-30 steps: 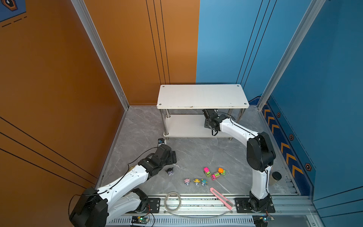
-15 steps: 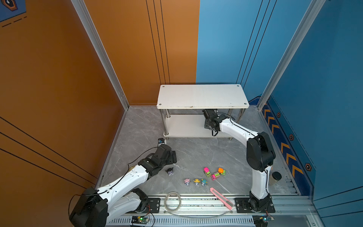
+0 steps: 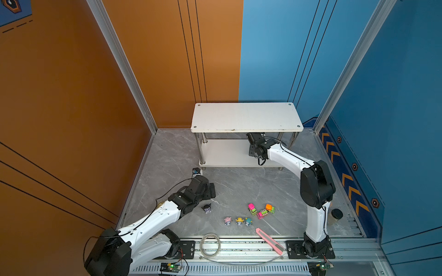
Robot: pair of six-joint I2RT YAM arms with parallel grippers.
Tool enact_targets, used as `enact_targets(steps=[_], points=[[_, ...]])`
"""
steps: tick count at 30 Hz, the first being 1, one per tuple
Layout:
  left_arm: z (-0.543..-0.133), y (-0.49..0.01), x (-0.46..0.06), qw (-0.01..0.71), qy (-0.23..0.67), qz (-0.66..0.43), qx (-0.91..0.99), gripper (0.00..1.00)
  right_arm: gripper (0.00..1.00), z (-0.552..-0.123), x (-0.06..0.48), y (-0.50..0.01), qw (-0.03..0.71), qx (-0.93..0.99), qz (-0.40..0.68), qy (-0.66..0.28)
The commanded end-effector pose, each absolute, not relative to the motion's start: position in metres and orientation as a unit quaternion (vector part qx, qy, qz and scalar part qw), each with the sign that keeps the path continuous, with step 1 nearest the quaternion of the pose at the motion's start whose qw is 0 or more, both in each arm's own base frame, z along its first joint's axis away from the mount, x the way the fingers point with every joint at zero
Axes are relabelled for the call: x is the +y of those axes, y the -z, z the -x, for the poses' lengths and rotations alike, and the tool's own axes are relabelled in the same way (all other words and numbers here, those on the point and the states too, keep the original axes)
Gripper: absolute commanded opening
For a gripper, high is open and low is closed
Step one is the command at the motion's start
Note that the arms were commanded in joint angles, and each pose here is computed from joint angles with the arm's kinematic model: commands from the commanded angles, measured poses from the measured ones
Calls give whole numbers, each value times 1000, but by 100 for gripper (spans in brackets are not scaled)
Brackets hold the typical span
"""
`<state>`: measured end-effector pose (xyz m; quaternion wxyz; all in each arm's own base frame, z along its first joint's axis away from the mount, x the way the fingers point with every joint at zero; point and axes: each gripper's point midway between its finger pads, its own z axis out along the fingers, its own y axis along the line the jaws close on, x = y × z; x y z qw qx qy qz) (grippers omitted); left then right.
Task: Organize plastic toys on shelves
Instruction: Place the plastic toy on the shelf.
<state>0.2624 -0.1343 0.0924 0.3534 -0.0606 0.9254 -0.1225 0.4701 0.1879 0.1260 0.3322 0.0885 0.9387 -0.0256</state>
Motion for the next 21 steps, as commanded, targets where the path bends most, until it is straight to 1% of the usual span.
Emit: enact_targets(steps=[1, 5, 7, 10, 17, 21], points=[[-264, -93, -136, 354, 128, 63, 924, 91, 55, -471, 185, -124, 324, 941, -95, 30], [-264, -93, -136, 354, 128, 63, 924, 92, 61, -471, 185, -125, 325, 940, -97, 30], [-264, -94, -136, 354, 128, 62, 924, 92, 61, -471, 185, -124, 324, 941, -97, 30], [-264, -94, -136, 355, 129, 62, 924, 92, 64, -471, 185, -124, 323, 941, -98, 30], [-265, -96, -137, 356, 130, 61, 923, 92, 77, -473, 183, -131, 333, 937, -99, 33], [-265, -97, -137, 356, 129, 60, 923, 92, 80, -475, 183, -137, 339, 935, -98, 33]])
